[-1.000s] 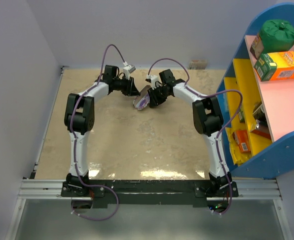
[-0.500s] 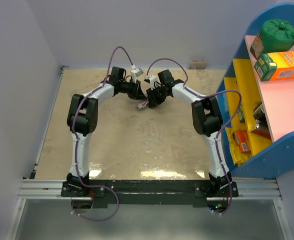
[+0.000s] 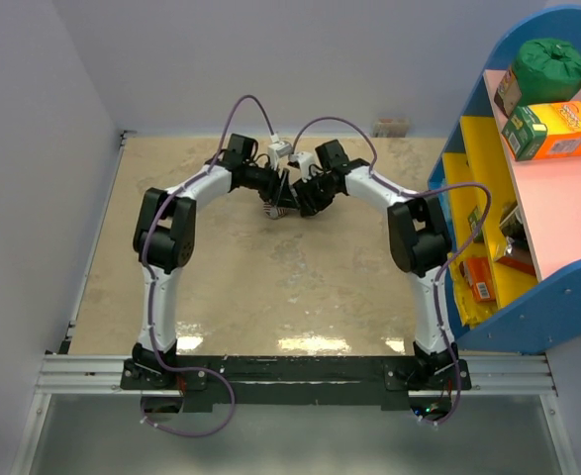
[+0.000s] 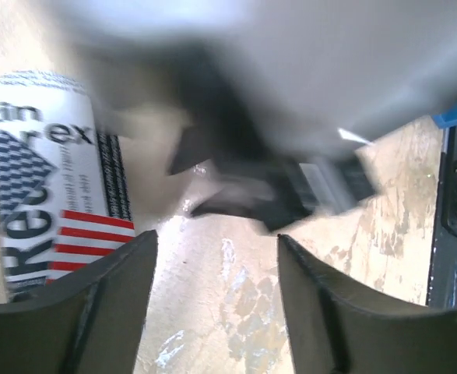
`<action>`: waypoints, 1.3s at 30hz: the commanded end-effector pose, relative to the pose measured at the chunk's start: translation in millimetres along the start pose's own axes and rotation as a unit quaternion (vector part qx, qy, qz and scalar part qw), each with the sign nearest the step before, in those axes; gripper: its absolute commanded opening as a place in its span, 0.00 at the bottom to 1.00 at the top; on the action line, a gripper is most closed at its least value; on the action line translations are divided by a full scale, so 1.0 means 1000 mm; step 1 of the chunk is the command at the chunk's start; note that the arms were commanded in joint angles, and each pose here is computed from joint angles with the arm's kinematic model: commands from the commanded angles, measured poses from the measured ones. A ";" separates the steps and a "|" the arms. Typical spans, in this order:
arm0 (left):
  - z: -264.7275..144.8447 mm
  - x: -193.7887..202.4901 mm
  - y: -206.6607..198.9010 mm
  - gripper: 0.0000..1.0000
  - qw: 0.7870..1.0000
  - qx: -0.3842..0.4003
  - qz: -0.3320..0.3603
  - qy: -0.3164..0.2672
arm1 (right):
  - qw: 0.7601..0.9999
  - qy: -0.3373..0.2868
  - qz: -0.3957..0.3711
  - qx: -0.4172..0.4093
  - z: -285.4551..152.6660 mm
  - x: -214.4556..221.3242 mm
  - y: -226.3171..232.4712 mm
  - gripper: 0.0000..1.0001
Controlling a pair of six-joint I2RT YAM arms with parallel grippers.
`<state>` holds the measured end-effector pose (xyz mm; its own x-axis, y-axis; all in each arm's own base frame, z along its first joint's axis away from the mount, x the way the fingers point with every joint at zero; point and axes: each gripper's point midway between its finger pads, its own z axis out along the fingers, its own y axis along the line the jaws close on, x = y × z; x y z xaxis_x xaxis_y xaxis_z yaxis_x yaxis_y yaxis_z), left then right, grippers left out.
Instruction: Organize the sunglasses
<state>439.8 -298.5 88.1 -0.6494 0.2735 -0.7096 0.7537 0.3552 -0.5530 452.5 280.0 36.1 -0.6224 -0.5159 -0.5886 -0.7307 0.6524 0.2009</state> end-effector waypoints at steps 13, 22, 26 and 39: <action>-0.060 -0.058 -0.010 1.00 0.993 -0.070 0.080 -0.048 | 0.989 -0.045 -0.089 0.106 -0.135 0.009 0.004 0.58; -0.050 -0.047 0.028 1.00 0.986 -0.130 0.103 -0.005 | 0.975 -0.068 -0.105 0.184 -0.205 0.030 0.014 0.73; -0.037 -0.050 0.042 1.00 0.979 -0.158 0.127 0.022 | 0.959 -0.106 -0.120 0.232 -0.235 0.031 0.013 0.76; 0.008 -0.016 0.050 1.00 0.969 -0.148 0.167 0.105 | 0.960 -0.126 -0.134 0.213 -0.232 0.046 0.025 0.78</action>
<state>489.5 -292.2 61.0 -0.4623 0.5343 -0.7077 0.8542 0.4825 -0.1938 336.2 140.9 194.1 -0.3363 -0.5783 -0.7433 -0.6346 0.7223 -0.2749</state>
